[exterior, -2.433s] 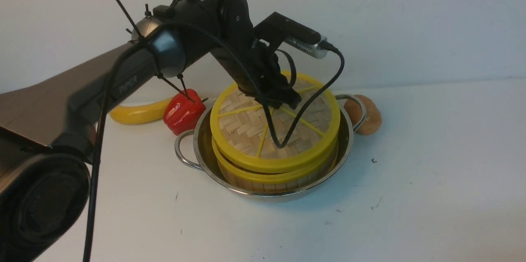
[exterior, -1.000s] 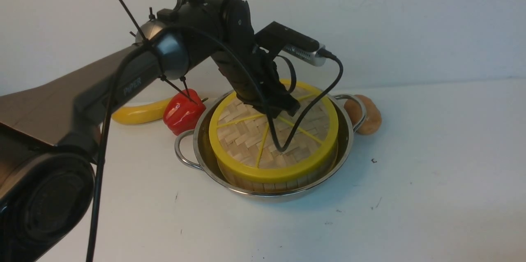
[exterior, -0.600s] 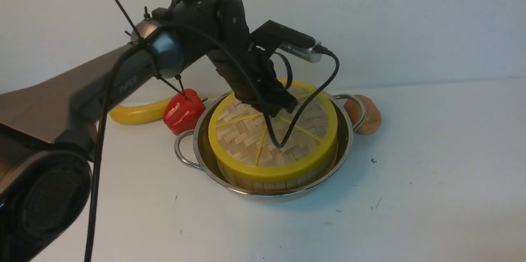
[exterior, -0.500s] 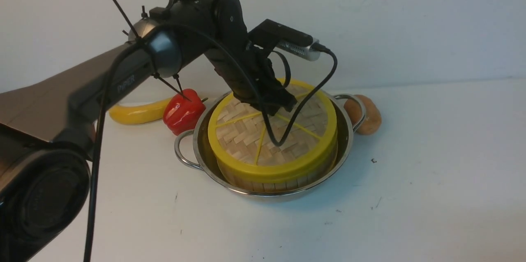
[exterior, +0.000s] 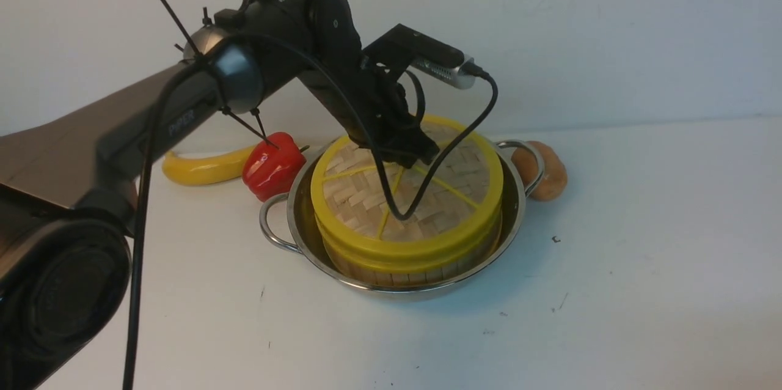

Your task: Place the steamer in the pot on the white table, and put the lid on the steamer.

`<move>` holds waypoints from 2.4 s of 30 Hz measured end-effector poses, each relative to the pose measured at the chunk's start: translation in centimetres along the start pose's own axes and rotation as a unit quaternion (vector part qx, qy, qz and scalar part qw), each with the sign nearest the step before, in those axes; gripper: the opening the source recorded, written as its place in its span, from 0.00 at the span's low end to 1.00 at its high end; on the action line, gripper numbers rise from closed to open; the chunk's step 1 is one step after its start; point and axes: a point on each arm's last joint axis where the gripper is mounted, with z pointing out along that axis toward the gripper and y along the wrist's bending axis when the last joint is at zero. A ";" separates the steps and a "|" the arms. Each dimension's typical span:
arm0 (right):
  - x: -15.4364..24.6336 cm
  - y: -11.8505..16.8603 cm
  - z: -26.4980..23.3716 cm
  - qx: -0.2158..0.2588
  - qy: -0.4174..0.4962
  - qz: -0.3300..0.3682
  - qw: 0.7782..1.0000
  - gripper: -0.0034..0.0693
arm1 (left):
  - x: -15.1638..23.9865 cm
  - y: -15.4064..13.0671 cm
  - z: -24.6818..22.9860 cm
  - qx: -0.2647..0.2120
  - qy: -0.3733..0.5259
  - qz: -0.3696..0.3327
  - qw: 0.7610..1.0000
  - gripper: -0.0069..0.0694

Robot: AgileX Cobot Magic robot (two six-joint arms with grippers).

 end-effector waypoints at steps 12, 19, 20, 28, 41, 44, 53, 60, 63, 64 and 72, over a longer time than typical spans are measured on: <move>0.0 0.0 0.0 0.000 0.000 0.000 1.000 0.38 | 0.2 0.0 0.0 0.001 0.011 0.002 1.000 0.24; 0.0 0.0 0.0 0.000 0.000 0.000 1.000 0.38 | 0.1 0.1 0.0 -0.006 0.008 0.006 1.000 0.24; 0.0 0.0 0.0 0.000 0.000 0.000 1.000 0.38 | 0.2 0.1 0.0 -0.006 0.008 0.006 1.000 0.24; 0.0 0.0 0.0 0.000 0.000 0.000 1.000 0.38 | 0.3 0.2 0.6 -0.005 0.011 0.005 1.000 0.25; 0.0 0.0 0.0 0.000 0.000 0.000 1.000 0.38 | -0.2 0.2 -1.3 -0.024 -0.004 0.025 0.999 0.51; 0.0 0.0 0.0 0.000 0.000 0.000 1.000 0.38 | -1.0 0.3 -5.0 -0.061 -0.027 0.049 0.997 0.54; 0.0 0.0 0.0 0.000 0.000 0.000 1.000 0.38 | -1.5 -2.0 -16.1 -0.067 -0.100 0.035 0.992 0.42; 0.0 0.0 0.0 0.000 0.000 0.000 1.000 0.38 | -1.7 -3.3 -18.6 -0.026 -0.141 0.017 0.990 0.30; 0.0 0.0 0.0 0.000 0.000 0.000 1.000 0.38 | -1.7 -3.3 -18.6 -0.026 -0.143 0.016 0.989 0.29; 0.0 0.0 0.0 0.000 0.000 0.000 1.000 0.38 | -1.8 -3.3 -18.6 -0.028 -0.148 0.017 0.988 0.29; 0.0 0.0 0.0 0.000 0.000 0.000 1.000 0.38 | 0.2 -3.3 -20.4 -0.069 -0.102 0.014 0.992 0.29</move>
